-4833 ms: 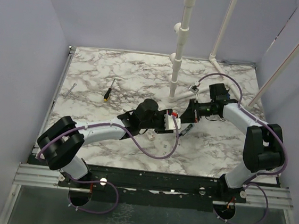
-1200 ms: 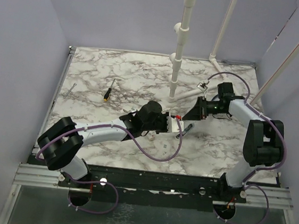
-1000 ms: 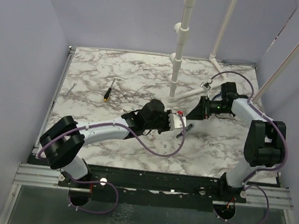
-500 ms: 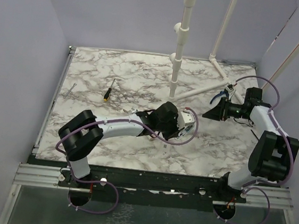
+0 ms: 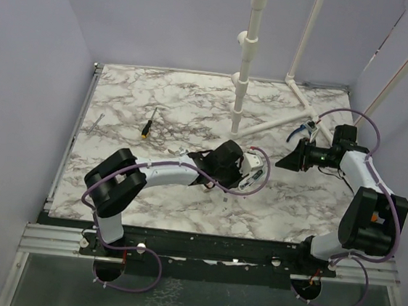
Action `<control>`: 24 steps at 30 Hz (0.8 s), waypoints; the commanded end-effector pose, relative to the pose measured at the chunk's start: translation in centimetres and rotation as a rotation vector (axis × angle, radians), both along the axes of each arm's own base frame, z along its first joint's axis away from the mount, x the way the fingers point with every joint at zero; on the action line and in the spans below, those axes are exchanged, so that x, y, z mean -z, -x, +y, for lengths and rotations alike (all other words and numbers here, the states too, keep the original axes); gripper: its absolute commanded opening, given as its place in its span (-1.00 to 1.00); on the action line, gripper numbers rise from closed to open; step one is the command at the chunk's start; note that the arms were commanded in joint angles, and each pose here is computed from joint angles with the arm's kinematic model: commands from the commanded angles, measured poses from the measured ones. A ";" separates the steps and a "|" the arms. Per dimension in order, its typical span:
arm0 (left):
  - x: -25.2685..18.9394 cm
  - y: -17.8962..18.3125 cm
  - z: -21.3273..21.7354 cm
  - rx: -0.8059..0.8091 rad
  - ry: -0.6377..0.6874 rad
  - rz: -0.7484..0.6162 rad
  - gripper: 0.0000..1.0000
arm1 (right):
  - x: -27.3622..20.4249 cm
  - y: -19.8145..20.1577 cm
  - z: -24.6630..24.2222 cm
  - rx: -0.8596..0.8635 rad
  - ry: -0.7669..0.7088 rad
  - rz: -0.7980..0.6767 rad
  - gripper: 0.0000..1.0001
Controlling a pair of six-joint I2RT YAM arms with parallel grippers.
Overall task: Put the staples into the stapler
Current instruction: Adjust the staple.
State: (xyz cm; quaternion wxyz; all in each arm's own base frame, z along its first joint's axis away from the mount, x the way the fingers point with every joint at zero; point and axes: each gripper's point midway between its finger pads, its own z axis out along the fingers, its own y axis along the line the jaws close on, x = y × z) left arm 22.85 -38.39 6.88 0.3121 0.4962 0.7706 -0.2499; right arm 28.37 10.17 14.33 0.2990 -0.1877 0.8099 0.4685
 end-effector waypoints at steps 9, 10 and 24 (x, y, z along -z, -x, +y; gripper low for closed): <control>4.0 -2.0 2.8 -0.058 -0.129 -0.022 -1.00 | 0.7 0.0 -0.3 -0.008 0.015 -0.011 -0.27; 4.1 -2.1 2.9 -0.058 -0.132 -0.022 -1.00 | 0.7 0.0 -0.4 -0.007 0.014 -0.010 -0.27; 5.2 -2.2 3.1 -0.050 -0.165 -0.016 -1.00 | 0.8 0.0 -0.4 -0.010 0.004 0.001 -0.27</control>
